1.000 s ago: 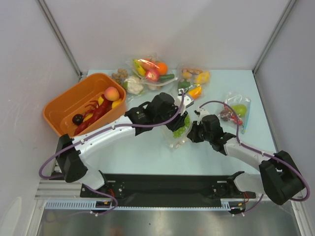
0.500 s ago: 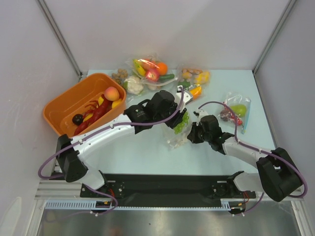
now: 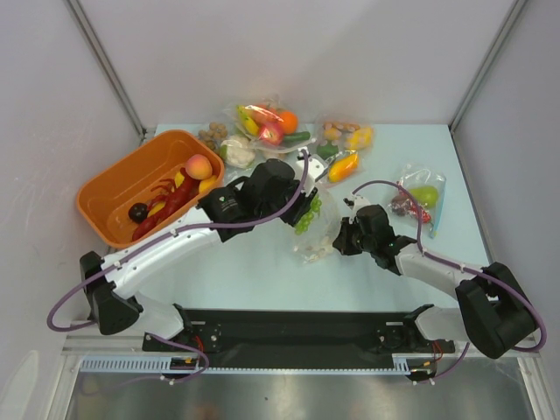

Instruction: Open the zip-top bag and remove the fake food

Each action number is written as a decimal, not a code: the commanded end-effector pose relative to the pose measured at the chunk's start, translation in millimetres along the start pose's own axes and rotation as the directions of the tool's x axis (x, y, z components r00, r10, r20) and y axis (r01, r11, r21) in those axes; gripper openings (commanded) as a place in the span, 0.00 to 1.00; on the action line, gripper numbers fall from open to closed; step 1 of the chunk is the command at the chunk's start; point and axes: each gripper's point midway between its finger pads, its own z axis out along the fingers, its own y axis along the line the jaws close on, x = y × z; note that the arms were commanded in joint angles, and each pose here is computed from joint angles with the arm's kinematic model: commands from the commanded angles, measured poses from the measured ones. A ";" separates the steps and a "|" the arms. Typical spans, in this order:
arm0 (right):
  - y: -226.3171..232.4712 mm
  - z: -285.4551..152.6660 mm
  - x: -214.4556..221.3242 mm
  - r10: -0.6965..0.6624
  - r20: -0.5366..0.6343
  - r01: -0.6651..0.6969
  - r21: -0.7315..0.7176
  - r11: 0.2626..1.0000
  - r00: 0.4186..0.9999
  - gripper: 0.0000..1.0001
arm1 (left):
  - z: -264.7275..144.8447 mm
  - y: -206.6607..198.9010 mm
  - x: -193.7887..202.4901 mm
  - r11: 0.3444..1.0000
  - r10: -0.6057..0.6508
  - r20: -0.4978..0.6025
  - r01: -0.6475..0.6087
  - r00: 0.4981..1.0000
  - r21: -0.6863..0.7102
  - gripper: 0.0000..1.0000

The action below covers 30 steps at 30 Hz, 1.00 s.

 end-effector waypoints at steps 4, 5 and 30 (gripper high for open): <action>6.8 2.7 -13.2 0.001 0.043 0.000 -0.021 1.000 0.999 0.00 | -23.7 2.6 -52.9 1.000 -0.005 0.151 0.005 0.989 0.001 0.33; 6.9 2.5 -12.8 0.001 0.042 0.000 -0.023 1.000 0.999 0.00 | -23.1 1.7 -56.7 1.000 -0.008 0.161 0.007 0.987 0.008 0.32; -4.8 -10.4 -23.7 0.001 0.083 0.000 -0.017 1.000 0.997 0.00 | -115.5 238.4 -44.0 0.811 -0.224 0.402 0.399 0.888 -0.429 0.35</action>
